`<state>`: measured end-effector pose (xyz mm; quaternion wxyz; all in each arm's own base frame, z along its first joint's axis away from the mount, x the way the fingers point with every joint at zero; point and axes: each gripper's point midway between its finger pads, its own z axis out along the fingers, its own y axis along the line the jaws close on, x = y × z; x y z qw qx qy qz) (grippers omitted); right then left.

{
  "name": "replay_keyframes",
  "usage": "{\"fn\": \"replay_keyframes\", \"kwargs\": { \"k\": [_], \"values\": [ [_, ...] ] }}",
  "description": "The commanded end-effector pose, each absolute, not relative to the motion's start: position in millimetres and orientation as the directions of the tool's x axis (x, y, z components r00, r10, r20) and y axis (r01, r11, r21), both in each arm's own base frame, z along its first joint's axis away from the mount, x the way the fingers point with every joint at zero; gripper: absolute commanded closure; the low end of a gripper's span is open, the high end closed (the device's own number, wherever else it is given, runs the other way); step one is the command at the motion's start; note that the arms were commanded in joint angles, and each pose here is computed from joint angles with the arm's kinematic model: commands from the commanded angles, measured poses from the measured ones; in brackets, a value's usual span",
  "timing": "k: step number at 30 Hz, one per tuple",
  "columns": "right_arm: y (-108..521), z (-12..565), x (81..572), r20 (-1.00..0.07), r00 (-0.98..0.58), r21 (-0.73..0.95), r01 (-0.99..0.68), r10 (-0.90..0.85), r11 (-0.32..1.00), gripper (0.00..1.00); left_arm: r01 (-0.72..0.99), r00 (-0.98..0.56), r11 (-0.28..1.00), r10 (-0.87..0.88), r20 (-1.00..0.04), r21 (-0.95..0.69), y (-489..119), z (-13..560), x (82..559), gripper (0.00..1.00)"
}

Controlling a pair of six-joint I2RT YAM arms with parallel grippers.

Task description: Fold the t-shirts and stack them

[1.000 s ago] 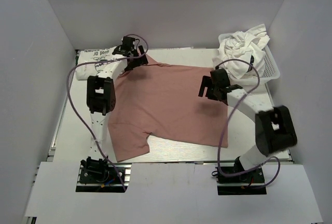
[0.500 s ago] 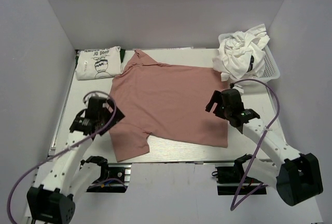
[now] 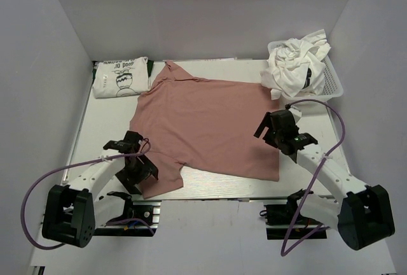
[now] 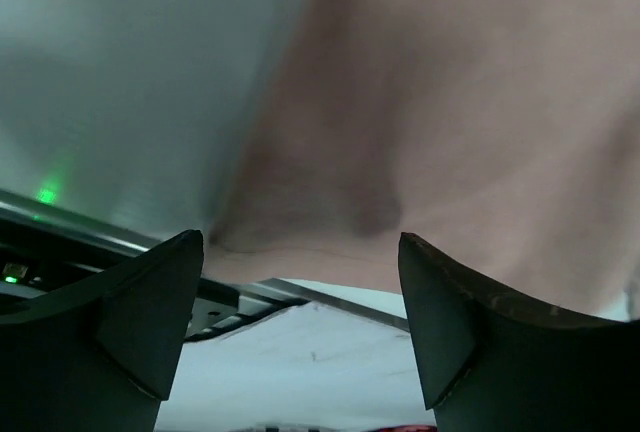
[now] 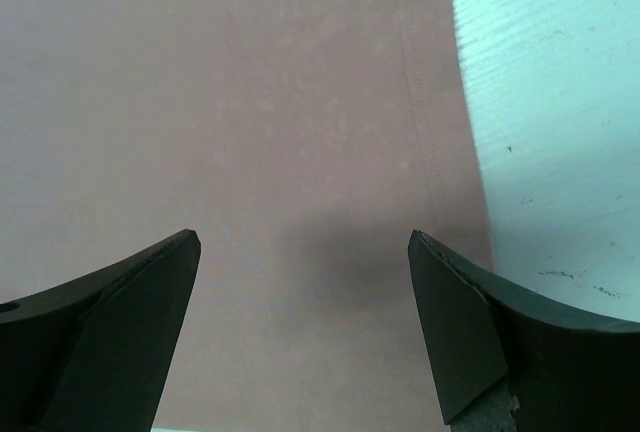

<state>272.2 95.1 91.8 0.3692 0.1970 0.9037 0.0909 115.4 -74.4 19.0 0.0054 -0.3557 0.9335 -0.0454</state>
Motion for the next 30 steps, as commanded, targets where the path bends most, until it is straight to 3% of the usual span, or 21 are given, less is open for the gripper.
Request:
{"fn": "replay_keyframes", "kwargs": {
  "k": [1,6,8,9,10,12,13,24,30],
  "values": [
    [93.6,84.0,275.8,-0.622,-0.655,0.293,0.313,0.429,0.903,0.10,-0.706,-0.708,0.707,-0.702,0.078,-0.045,-77.7,14.3,100.4,0.12],
    [95.8,71.5,276.9,-0.598,-0.680,0.279,0.321,0.425,0.905,0.10,-0.705,-0.707,0.709,-0.703,0.082,0.004,-74.3,6.0,96.2,0.18],
    [94.2,68.3,275.7,-0.591,-0.684,0.272,0.331,0.428,0.904,0.10,-0.696,-0.713,0.718,-0.694,0.094,0.024,-74.0,-6.6,90.0,0.30],
    [94.8,68.8,275.2,-0.587,-0.683,0.276,0.336,0.435,0.900,0.10,-0.696,-0.713,0.718,-0.695,0.097,0.030,-74.9,-10.3,88.8,0.39],
    [93.3,71.0,275.0,-0.590,-0.676,0.280,0.342,0.442,0.897,0.10,-0.696,-0.714,0.718,-0.694,0.098,0.010,-78.2,-12.1,93.9,0.56],
    [92.5,68.4,266.7,-0.571,-0.689,0.277,0.351,0.447,0.894,0.10,-0.688,-0.720,0.724,-0.689,0.085,0.042,-75.4,-11.9,97.4,0.81],
    [92.6,69.2,259.9,-0.562,-0.694,0.285,0.348,0.450,0.893,0.10,-0.687,-0.722,0.725,-0.689,0.058,0.047,-72.7,-7.5,104.1,1.00],
    [85.4,45.7,161.2,-0.340,-0.823,0.271,0.378,0.455,0.885,0.10,-0.624,-0.776,0.764,-0.631,0.009,-0.164,-90.0,17.8,118.5,1.00],
    [92.6,20.0,134.5,-0.210,-0.850,0.273,0.424,0.484,0.864,0.11,-0.564,-0.815,0.792,-0.580,0.000,-0.232,-97.3,24.1,122.2,1.00]
  ]
}}
